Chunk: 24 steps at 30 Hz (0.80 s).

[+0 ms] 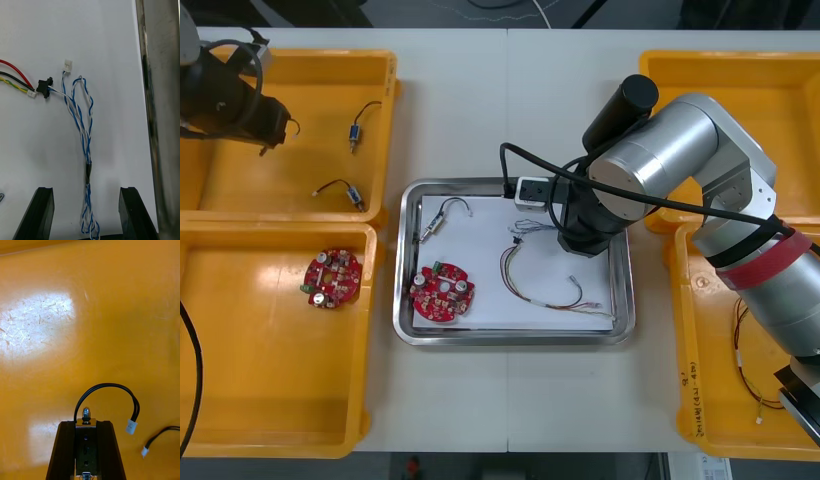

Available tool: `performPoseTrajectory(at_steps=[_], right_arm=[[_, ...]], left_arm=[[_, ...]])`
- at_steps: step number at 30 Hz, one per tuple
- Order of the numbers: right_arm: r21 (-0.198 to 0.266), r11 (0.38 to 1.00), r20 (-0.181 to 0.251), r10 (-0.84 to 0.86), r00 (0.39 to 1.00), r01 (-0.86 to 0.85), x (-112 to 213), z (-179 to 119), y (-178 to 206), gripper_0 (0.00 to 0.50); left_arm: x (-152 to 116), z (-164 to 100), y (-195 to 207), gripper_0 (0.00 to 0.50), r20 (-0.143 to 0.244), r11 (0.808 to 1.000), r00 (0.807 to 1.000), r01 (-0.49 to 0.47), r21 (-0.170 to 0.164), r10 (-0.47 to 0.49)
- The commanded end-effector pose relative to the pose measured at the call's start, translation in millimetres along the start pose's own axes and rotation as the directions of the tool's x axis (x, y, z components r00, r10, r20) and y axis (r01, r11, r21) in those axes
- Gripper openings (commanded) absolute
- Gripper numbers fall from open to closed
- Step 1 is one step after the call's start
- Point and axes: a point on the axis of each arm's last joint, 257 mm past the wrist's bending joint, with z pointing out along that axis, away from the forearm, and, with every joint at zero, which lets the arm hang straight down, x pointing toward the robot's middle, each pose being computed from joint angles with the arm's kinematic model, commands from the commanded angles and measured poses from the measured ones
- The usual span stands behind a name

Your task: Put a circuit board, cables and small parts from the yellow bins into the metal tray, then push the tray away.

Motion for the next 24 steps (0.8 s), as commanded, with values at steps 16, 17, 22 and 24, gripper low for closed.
performPoseTrajectory(at_steps=[16, 17, 22, 24], right_arm=[[0.095, 0.989, -0.125, -0.100, 0.987, 0.113, 3.7, -92.9, 6.0, 0.500], [0.114, 0.988, -0.109, -0.094, 0.990, 0.107, 0.9, -99.4, 1.8, 0.500], [0.189, 0.980, -0.056, -0.050, 0.997, 0.059, -0.1, -125.6, -18.9, 0.500], [0.214, 0.976, -0.043, -0.031, 0.999, 0.039, 4.2, -134.7, -26.3, 0.500]], left_arm=[[7.1, -87.6, -39.3, 0.000, -0.066, 0.993, 0.992, 0.108, -0.046, -0.111], [9.1, -90.1, -44.8, 0.001, -0.069, 0.993, 0.991, 0.108, -0.051, -0.111], [15.8, -97.2, -74.9, 0.001, -0.084, 0.993, 0.990, 0.110, -0.043, -0.114], [18.2, -100.8, -87.6, 0.000, -0.090, 0.993, 0.989, 0.117, -0.036, -0.119]])
